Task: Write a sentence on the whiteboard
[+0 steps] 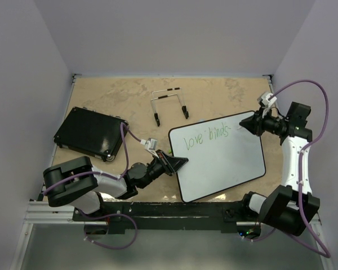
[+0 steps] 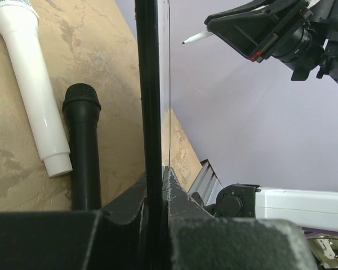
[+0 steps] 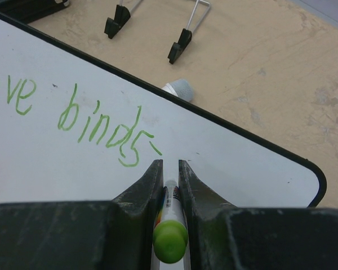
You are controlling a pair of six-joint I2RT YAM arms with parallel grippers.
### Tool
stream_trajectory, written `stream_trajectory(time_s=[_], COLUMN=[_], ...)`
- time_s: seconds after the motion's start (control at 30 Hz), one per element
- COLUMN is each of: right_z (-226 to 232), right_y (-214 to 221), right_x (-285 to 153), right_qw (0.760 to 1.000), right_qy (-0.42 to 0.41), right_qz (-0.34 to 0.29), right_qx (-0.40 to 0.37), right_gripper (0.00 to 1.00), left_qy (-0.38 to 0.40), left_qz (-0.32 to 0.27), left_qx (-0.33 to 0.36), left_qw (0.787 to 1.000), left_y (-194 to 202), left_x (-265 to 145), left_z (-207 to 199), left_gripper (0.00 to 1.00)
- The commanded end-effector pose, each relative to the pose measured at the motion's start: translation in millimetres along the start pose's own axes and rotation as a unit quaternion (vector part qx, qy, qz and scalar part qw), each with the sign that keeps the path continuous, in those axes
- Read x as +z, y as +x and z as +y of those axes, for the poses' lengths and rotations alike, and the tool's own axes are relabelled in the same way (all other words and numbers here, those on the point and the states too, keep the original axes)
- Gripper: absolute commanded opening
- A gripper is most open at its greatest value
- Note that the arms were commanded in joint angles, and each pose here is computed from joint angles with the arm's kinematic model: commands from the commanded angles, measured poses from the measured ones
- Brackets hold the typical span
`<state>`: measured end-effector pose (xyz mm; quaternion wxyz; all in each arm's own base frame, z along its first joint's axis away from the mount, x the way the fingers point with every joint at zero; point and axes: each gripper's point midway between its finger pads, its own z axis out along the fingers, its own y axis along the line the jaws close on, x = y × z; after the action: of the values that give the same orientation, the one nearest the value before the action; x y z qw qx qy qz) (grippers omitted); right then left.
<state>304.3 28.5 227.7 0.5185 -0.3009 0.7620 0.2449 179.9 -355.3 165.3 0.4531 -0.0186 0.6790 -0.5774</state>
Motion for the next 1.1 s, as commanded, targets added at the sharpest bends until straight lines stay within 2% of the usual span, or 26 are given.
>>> stream_trajectory(time_s=[0.0,0.47,1.07], right_z=[1,-11,-13], right_y=[-16,-28,-8], right_x=[-1,9,25], right_qw=[0.999,0.999,1.0], right_qy=[-0.015,-0.004,0.001], right_qz=[-0.021,-0.05,-0.02], right_qx=[-0.029,-0.012,0.012], right_gripper=[0.0,0.0,0.0], left_qy=[0.035,0.037,0.038], left_qz=[-0.035,-0.032,-0.032], left_qx=[0.034,0.032,0.031], left_qw=[0.998,0.998,0.998], left_y=[-19,-17,-16], left_x=[3,5,4], left_z=[-15,-15,-15], left_gripper=[0.0,0.0,0.0])
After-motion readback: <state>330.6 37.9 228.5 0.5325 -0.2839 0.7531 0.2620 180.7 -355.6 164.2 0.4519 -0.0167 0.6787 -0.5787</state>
